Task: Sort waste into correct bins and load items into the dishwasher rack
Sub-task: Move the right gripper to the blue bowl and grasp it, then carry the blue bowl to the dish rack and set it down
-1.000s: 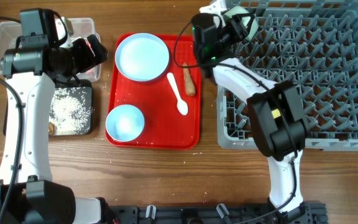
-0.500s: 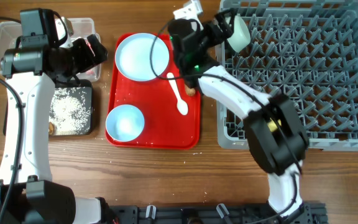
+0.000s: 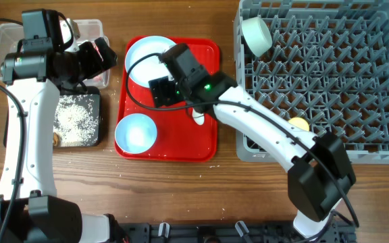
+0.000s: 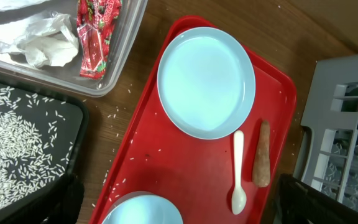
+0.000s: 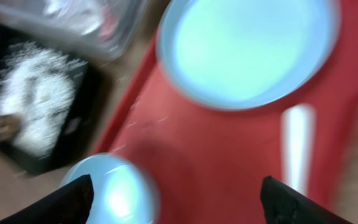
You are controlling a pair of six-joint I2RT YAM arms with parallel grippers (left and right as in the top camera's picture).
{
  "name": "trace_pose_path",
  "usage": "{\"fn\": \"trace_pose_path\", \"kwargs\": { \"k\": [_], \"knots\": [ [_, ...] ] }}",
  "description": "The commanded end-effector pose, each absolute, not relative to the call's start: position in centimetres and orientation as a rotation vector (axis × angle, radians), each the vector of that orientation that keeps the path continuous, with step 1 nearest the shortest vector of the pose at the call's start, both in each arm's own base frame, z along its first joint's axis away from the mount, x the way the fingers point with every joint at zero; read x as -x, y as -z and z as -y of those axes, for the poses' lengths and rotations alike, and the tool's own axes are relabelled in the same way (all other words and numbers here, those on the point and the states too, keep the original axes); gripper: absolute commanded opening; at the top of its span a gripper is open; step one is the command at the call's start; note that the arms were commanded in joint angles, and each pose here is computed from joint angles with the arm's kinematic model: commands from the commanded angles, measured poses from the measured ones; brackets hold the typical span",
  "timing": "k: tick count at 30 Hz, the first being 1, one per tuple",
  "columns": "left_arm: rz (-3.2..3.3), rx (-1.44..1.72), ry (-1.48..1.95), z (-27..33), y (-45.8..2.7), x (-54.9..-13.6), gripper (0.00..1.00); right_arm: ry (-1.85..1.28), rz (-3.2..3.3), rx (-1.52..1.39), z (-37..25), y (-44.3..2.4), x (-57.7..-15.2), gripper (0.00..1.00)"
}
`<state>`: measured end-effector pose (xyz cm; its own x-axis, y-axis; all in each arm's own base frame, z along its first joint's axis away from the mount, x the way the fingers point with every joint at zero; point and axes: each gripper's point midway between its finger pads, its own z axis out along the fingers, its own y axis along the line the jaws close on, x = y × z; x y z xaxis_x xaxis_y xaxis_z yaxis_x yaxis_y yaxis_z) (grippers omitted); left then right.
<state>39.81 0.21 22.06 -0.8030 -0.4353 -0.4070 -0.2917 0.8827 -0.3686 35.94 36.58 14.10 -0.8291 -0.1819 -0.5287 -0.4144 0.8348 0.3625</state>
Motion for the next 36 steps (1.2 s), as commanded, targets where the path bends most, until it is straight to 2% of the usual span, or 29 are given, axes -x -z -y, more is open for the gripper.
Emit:
{"fn": "trace_pose_path", "kwargs": {
  "k": [1,7,10,14,15,16,21,25,27,29,32,36],
  "knots": [
    [-2.549,0.528,0.396,-0.4,-22.3,-39.9,1.0,-0.804,-2.768,0.241,-38.8,-9.1,-31.5,0.72],
    [-2.549,0.528,0.396,-0.4,-22.3,-39.9,1.0,-0.726,-2.906,0.206,-39.4,-3.6,-29.2,0.53],
    [-2.549,0.528,0.396,-0.4,-22.3,-39.9,1.0,-0.686,-2.949,0.201,-39.0,-2.0,-28.8,0.34],
    [-2.549,0.528,0.396,-0.4,-22.3,-39.9,1.0,-0.681,-2.952,0.193,-38.8,-2.0,-29.0,0.17],
    [-2.549,0.528,0.396,-0.4,-22.3,-39.9,1.0,-0.679,-2.954,0.187,-38.6,-2.0,-29.1,0.08],
    [-2.549,0.528,0.396,-0.4,-22.3,-39.9,1.0,-0.677,-2.956,0.18,-38.5,-1.9,-29.2,0.04],
    [-2.549,0.528,0.396,-0.4,-22.3,-39.9,1.0,-0.69,-2.921,0.158,-37.0,-4.4,-30.6,0.04],
    [-2.549,0.528,0.396,-0.4,-22.3,-39.9,1.0,-0.58,-2.769,0.11,-32.1,-11.6,-33.4,0.04],
    [-2.55,0.528,0.396,-0.4,-22.3,-39.9,1.0,-0.386,-2.634,-0.028,-26.5,-16.4,-35.4,0.04],
    [-2.549,0.528,0.396,-0.4,-22.3,-39.9,1.0,-0.038,-2.434,-0.219,-18.7,-20.9,-36.9,0.04],
    [-2.549,0.528,0.396,-0.4,-22.3,-39.9,1.0,0.493,-2.159,-0.362,-9.2,-26.0,-36.3,0.04],
    [-2.549,0.528,0.396,-0.4,-22.3,-39.9,1.0,0.892,-2.062,-0.282,-5.1,-27.0,-35.6,0.04]
  ]
}}
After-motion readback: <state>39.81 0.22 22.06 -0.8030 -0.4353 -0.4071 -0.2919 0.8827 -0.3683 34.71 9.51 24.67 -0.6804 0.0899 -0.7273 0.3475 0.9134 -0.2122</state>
